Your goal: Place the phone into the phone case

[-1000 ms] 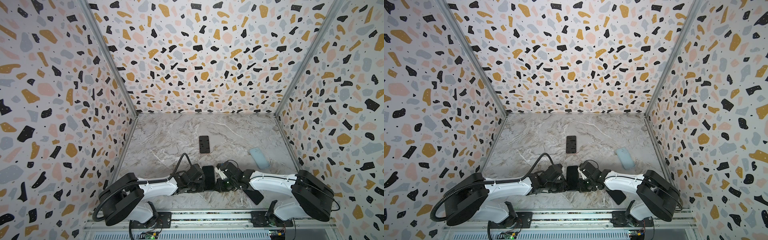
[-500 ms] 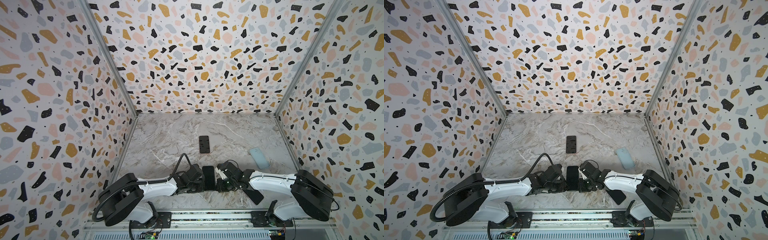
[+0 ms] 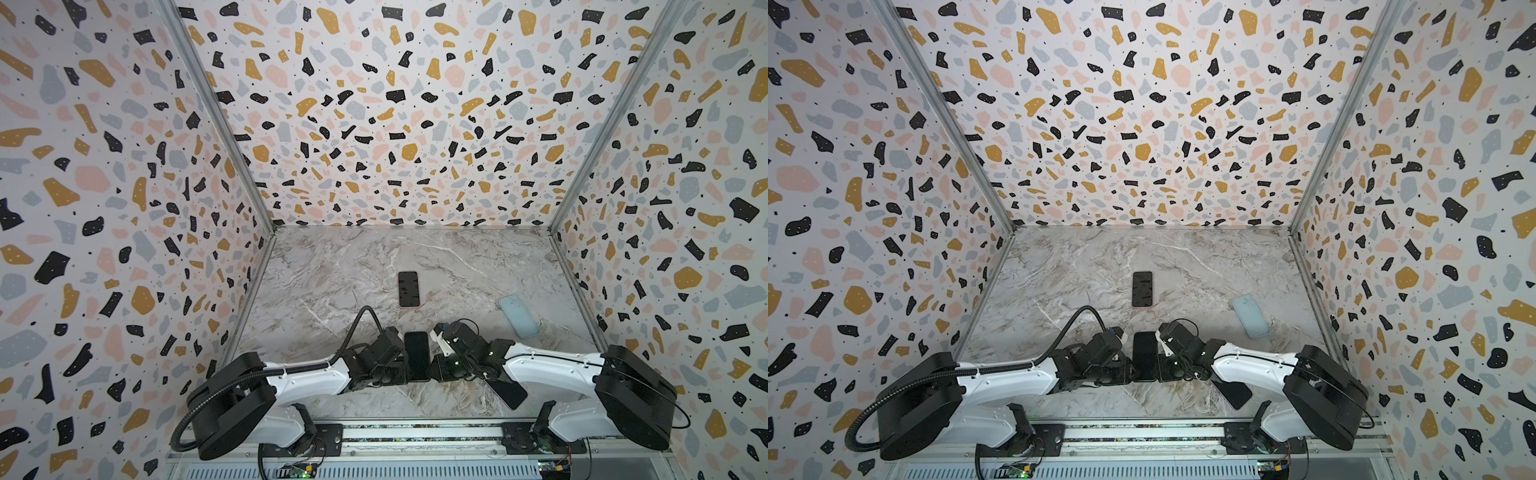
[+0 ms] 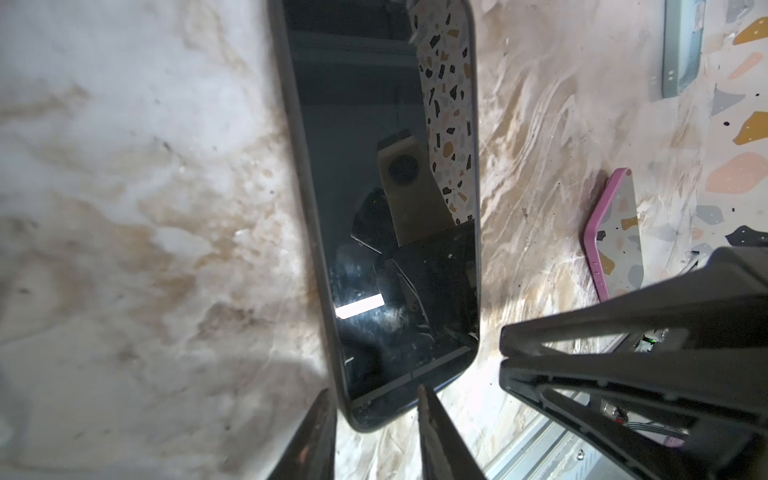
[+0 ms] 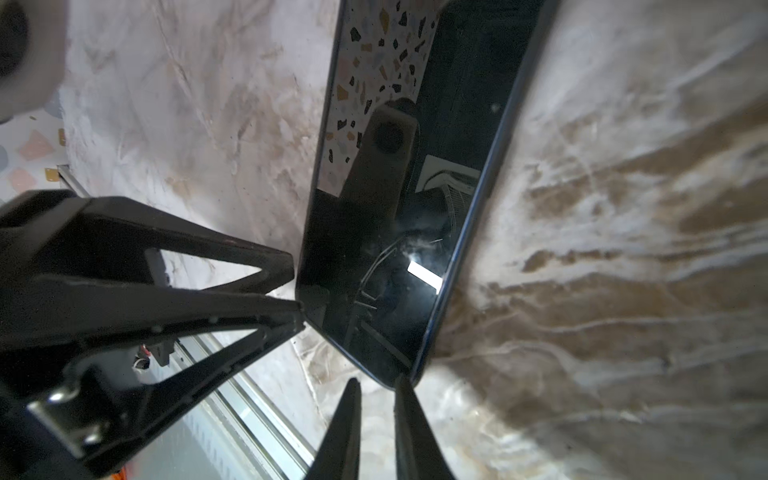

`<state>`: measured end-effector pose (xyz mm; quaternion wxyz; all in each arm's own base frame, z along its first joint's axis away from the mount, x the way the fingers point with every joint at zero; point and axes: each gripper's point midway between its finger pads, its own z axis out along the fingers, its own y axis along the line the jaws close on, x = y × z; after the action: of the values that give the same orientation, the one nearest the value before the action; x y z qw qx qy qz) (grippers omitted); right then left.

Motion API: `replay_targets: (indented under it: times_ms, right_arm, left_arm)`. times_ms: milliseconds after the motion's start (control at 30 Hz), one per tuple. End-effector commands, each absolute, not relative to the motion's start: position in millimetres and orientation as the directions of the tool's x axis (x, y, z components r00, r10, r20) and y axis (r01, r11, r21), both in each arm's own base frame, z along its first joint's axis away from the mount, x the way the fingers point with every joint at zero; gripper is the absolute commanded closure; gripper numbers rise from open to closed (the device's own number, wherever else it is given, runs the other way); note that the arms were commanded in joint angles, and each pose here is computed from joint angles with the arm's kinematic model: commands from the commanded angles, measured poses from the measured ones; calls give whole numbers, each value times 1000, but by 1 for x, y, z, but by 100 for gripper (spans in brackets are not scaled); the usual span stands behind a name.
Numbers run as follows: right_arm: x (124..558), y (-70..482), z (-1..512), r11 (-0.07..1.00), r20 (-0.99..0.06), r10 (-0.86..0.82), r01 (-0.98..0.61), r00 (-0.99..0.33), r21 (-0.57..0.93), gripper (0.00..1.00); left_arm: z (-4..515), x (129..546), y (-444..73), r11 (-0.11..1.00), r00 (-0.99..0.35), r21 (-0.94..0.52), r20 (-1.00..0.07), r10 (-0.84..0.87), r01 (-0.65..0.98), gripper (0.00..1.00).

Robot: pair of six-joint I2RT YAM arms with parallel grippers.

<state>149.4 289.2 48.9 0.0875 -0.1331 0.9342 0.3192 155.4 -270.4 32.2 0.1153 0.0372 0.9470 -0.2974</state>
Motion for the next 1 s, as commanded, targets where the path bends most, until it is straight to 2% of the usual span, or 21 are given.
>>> replay_targets:
  times_ms: [0,267,400,967]
  right_arm:
    - [154,288,49,764,-260,-188,-307,-947,567,79]
    - [152,288,38,770,-224,-201,-295,-954,565,68]
    - [151,287,33,772,-209,-206,-290,-956,565,67]
    - [144,290,23,755,-177,-213,-277,-961,594,78]
  left_arm:
    - [33,158,-266,834,-966,-530,-260,16,156,63]
    - [30,157,-268,831,-969,-534,-245,25,157,56]
    - [26,155,-269,832,-972,-533,-232,32,155,55]
    - [16,151,-273,818,-979,-557,-204,28,139,56]
